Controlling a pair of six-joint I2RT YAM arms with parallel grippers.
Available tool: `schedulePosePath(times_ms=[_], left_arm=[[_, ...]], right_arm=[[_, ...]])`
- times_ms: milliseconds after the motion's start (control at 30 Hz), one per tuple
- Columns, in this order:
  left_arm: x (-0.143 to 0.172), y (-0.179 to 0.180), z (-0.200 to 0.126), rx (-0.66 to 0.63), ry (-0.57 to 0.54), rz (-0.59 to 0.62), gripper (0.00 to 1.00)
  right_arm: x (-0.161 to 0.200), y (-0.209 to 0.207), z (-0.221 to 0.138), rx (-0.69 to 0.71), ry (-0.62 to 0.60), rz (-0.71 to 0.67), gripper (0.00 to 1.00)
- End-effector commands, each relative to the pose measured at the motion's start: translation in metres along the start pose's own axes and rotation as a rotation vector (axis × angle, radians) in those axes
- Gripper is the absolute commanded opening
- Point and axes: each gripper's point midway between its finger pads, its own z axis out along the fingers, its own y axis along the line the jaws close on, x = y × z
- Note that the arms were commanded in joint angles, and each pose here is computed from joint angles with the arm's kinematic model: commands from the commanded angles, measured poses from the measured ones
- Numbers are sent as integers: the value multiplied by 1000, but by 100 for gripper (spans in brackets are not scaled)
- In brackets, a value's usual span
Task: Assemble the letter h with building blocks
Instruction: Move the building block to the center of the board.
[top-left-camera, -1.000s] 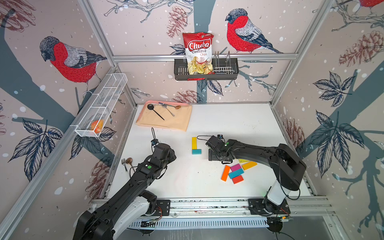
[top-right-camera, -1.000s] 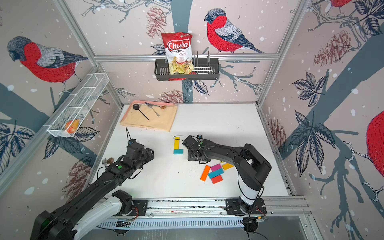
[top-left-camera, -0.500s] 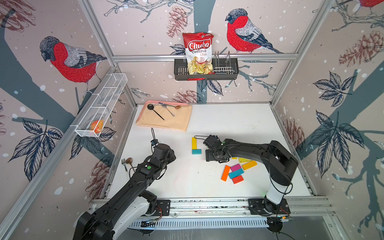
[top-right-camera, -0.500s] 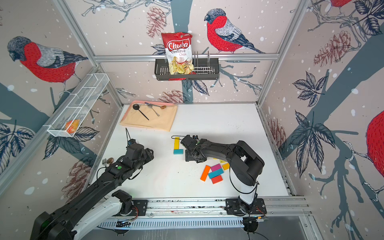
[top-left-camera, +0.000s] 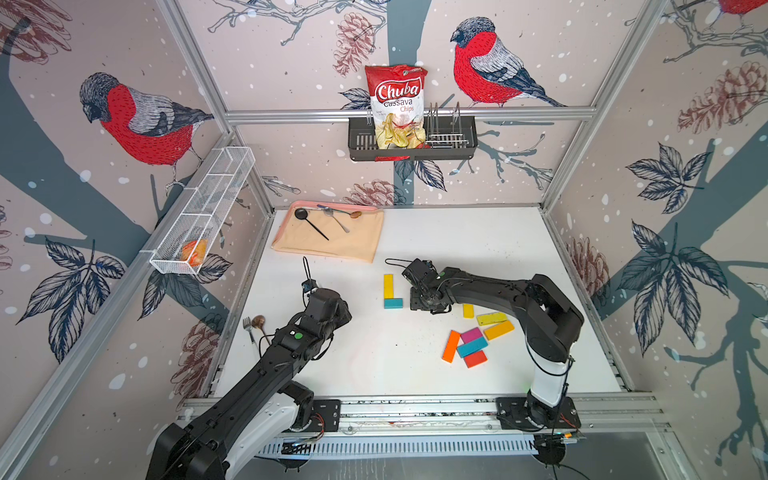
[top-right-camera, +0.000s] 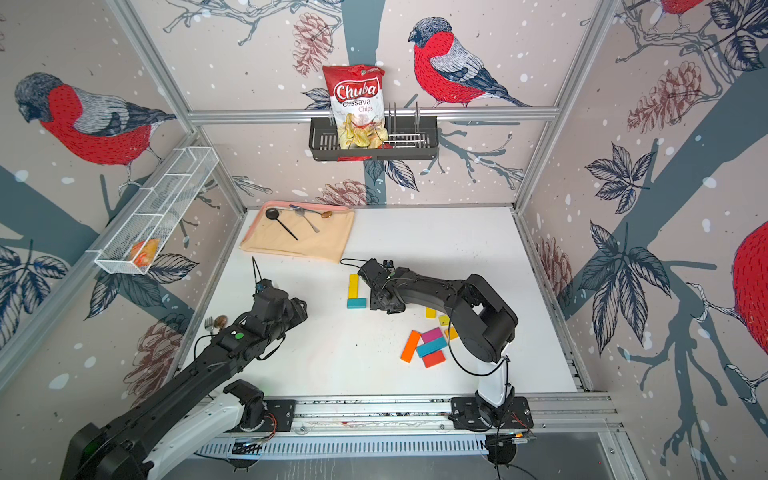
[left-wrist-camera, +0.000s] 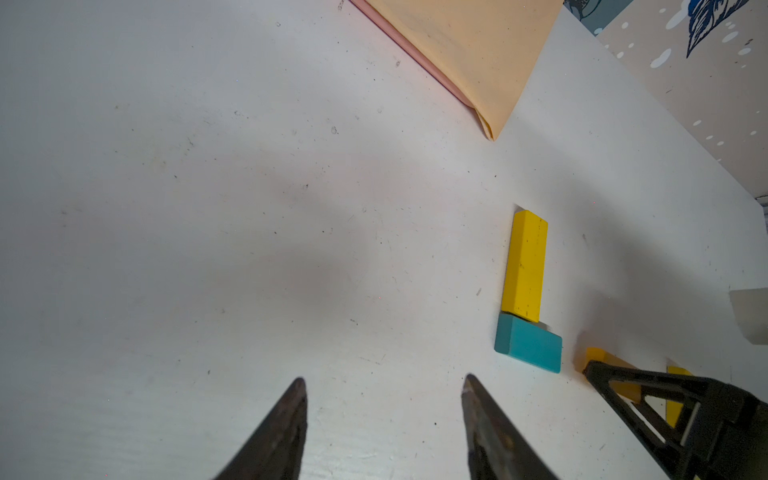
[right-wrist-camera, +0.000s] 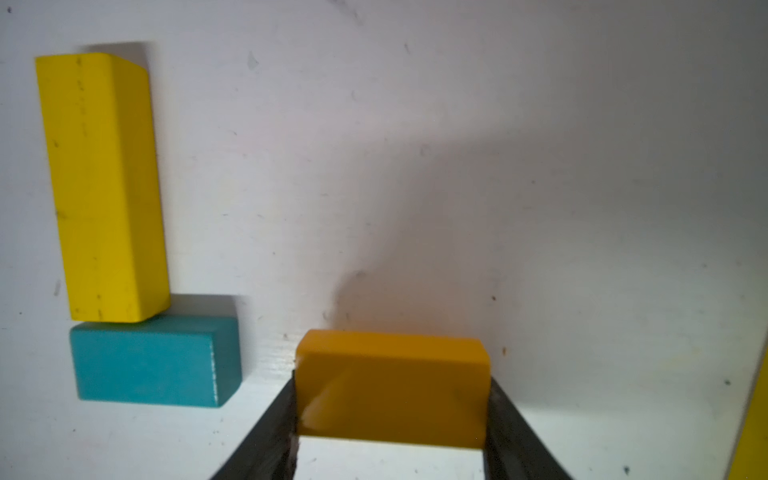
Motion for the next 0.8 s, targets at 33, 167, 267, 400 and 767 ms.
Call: schedulePosePath(times_ms=[33, 167, 267, 400, 767], left_arm=[[-1, 3, 0, -11, -10, 5, 59], [0, 3, 1, -10, -7, 4, 59], [-1, 2, 1, -9, -6, 4, 59], [-2, 0, 1, -7, -6, 6, 59], [-4, -3, 2, -2, -7, 9, 58]], right_arm=[[1, 7, 2, -2, 14, -31, 47], [4, 13, 5, -11, 24, -40, 47], [5, 14, 7, -6, 32, -42, 51], [1, 6, 2, 18, 14, -14, 74], [-22, 5, -20, -50, -34, 61, 83]])
